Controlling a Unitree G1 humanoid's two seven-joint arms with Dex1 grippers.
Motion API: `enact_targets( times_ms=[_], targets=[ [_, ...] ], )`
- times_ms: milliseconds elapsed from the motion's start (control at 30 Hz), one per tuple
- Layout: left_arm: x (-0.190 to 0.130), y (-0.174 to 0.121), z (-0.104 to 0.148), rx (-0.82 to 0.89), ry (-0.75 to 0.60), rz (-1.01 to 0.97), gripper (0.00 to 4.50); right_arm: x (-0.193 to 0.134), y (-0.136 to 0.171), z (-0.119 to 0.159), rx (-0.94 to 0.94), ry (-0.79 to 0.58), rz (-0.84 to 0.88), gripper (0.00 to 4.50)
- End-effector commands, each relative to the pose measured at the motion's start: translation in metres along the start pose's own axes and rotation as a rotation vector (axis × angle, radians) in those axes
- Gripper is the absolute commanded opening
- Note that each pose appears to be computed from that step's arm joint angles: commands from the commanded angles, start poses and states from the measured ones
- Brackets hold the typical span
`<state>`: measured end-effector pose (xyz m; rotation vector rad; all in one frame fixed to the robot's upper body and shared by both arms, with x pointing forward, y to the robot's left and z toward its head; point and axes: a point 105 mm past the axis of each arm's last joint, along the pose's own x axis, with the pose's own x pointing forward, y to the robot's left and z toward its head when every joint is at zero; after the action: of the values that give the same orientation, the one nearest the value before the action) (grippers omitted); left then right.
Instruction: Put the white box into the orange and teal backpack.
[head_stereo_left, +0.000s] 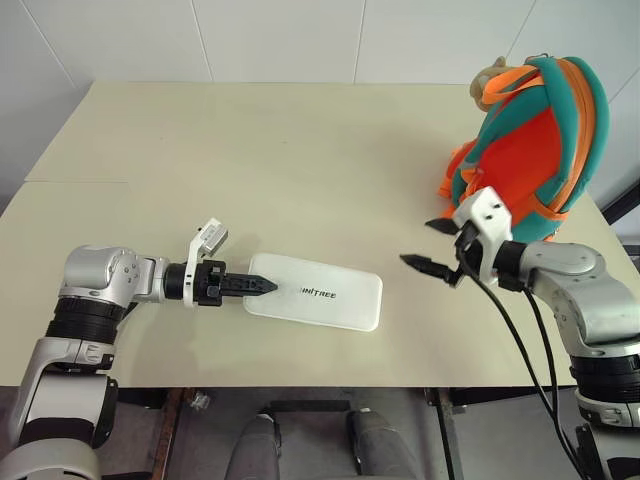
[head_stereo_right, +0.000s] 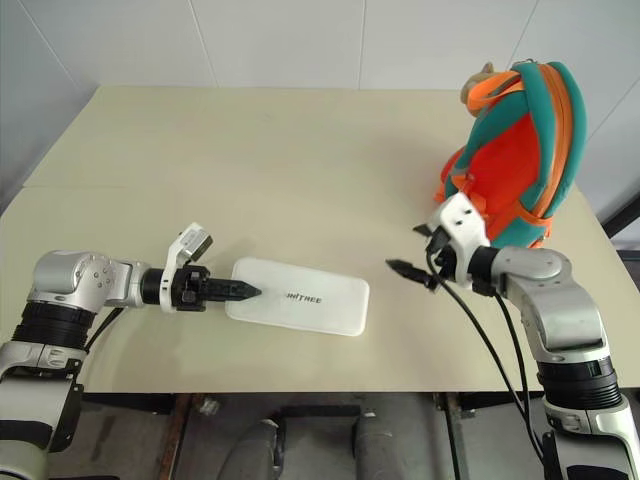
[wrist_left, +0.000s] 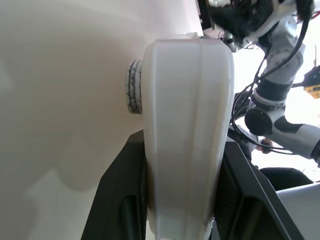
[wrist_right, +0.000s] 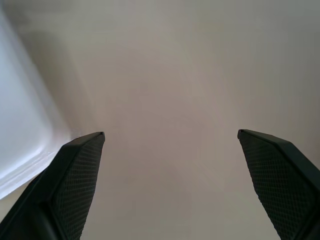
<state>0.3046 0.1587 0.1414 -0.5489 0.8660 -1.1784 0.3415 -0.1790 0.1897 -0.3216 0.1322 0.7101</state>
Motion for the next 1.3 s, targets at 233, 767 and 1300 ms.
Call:
enact_targets(
  times_ms=[233,767,1300],
  targets=[
    [-0.023,0.007,0.009,0.083,-0.044,0.187,1.25,-0.008,-0.046,0.022,0.089,-0.146,-0.369,4.5],
    [-0.016,-0.045,0.054,0.165,-0.322,0.01,1.25,0.03,-0.122,0.053,0.151,-0.326,-0.742,4.5],
    [-0.031,-0.059,0.061,0.178,-0.477,-0.027,1.25,0.047,-0.131,0.078,0.197,-0.419,-0.739,0.72]
  ],
)
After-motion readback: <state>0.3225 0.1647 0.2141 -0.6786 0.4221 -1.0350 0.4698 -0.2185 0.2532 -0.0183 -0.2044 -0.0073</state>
